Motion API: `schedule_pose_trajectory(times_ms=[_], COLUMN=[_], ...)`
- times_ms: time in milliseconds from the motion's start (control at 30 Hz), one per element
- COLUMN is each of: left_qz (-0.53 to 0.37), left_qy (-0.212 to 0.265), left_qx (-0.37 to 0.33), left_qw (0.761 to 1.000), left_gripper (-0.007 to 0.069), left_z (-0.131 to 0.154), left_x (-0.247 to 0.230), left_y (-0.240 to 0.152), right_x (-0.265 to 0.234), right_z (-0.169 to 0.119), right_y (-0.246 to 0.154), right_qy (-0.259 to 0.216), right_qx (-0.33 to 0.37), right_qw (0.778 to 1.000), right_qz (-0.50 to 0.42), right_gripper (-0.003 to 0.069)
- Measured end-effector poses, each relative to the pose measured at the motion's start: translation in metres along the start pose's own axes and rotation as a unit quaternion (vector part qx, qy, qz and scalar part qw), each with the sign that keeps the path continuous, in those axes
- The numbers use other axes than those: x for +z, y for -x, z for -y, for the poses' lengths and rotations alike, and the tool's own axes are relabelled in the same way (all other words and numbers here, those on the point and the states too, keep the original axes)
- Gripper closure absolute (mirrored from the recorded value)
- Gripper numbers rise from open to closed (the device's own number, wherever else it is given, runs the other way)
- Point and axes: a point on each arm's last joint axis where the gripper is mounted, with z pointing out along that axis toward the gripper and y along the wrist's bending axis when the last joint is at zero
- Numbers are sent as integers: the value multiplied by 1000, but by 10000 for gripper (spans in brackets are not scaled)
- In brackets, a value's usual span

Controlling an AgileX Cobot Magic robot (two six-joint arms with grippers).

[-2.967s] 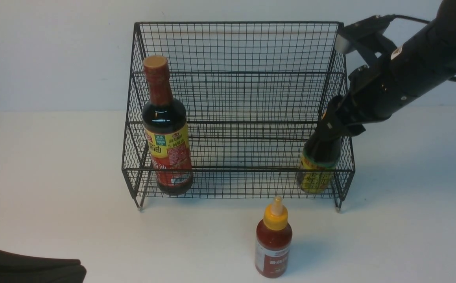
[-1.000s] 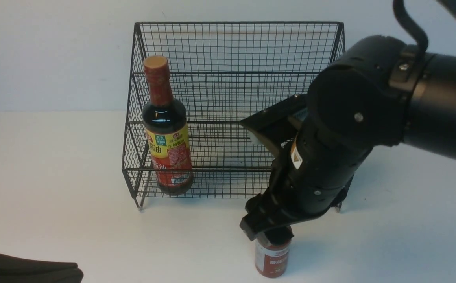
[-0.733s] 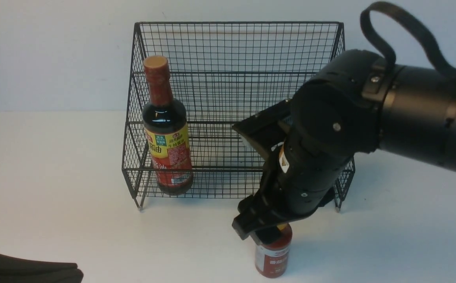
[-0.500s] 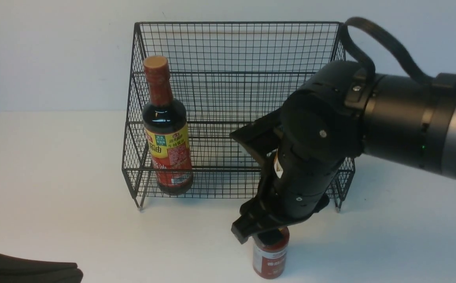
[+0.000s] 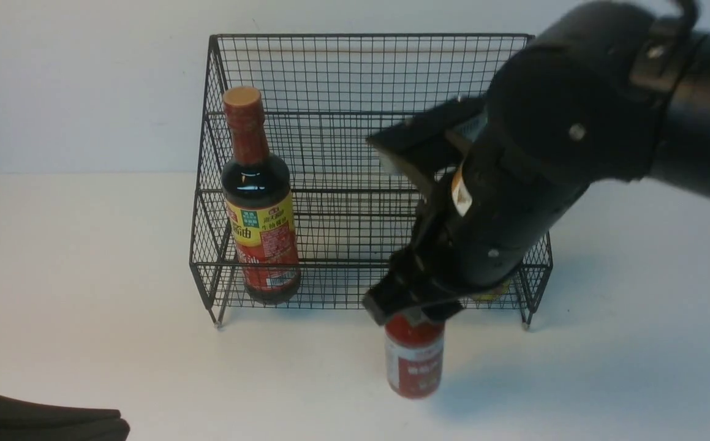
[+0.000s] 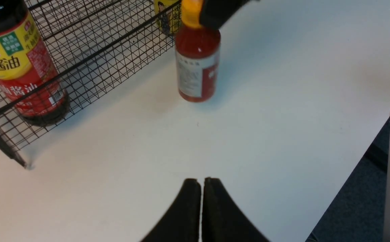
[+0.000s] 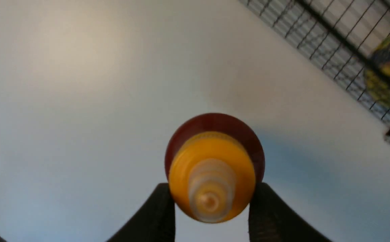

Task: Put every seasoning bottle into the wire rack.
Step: Use the right arm to put the condiment bottle back on the shelf

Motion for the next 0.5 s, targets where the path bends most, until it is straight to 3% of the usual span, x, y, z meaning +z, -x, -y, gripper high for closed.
schedule_pose_trajectory(times_ms=[167, 500], left_qz=[0, 0], left_qy=[0, 0], left_qx=[0, 0], left_qw=[1000, 1000], left_gripper=[630, 630], left_z=[0, 0], left_x=[0, 0], left_y=[0, 0], right_x=[-34, -44], right_z=[2, 21], right_y=[20, 28], right_qy=[-11, -53], right_qx=[-5, 30], right_qw=[998, 994], right_qz=[69, 92], right_gripper=[397, 397])
